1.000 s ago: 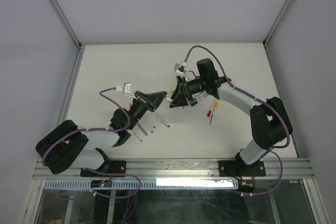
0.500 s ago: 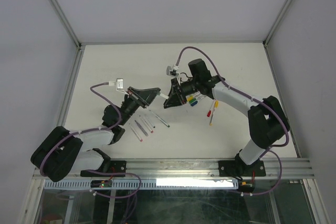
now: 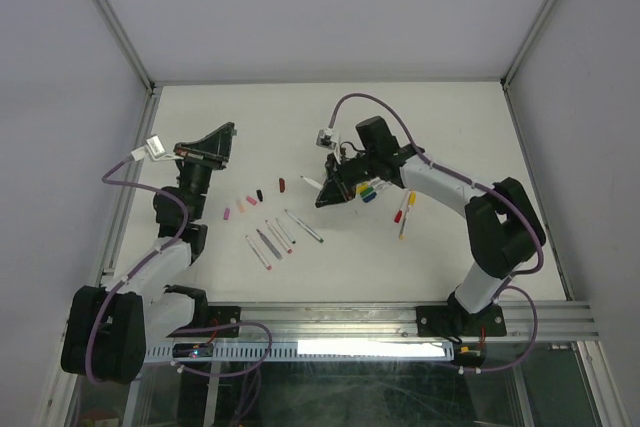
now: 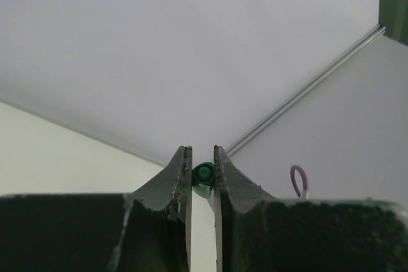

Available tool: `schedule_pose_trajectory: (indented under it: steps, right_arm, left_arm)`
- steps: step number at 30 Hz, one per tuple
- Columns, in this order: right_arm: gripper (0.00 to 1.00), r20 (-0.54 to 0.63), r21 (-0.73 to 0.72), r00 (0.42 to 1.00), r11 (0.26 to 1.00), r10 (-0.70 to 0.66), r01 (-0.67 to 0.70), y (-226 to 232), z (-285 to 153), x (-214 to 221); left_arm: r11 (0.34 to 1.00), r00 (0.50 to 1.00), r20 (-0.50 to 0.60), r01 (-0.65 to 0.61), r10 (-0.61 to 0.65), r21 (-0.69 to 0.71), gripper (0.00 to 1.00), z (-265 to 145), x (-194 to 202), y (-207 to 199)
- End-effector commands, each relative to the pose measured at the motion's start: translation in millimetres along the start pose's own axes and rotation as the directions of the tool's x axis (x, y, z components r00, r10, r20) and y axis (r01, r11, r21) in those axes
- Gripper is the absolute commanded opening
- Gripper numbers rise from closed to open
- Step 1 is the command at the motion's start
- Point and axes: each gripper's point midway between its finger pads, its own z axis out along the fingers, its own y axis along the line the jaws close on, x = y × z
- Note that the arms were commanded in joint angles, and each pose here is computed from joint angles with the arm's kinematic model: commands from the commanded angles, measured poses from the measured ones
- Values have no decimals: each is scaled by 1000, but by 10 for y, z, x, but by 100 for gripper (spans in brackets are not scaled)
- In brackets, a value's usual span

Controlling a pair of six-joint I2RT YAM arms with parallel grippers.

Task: Open the pen caps
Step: Open the pen cap from the pen, then place the pen at the center of the board.

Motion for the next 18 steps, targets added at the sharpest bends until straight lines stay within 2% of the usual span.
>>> schedule_pose_trajectory:
  steps: [1, 5, 10, 14, 18]
  right_arm:
    - [0, -39, 245, 999, 969, 38, -27, -375, 108, 20]
    - [0, -114, 392, 993, 920, 43, 5, -585, 203, 121]
    - [1, -181, 486, 980, 874, 82, 17, -754, 320, 296]
    - [5, -215, 529, 968, 848, 126, 7, -876, 317, 402]
    - [8, -266, 521, 954, 853, 136, 23, -847, 421, 527]
  left_arm:
    - [999, 992, -129, 11, -17, -47, 0, -279, 314, 212]
    - [987, 980, -190, 31, -61, -159, 0, -589, 553, 556]
    - [969, 960, -256, 53, -116, -240, 0, -727, 720, 707]
    - [966, 954, -279, 32, -106, -257, 0, -778, 755, 745]
    - [959, 952, -285, 30, -114, -282, 0, -844, 788, 808]
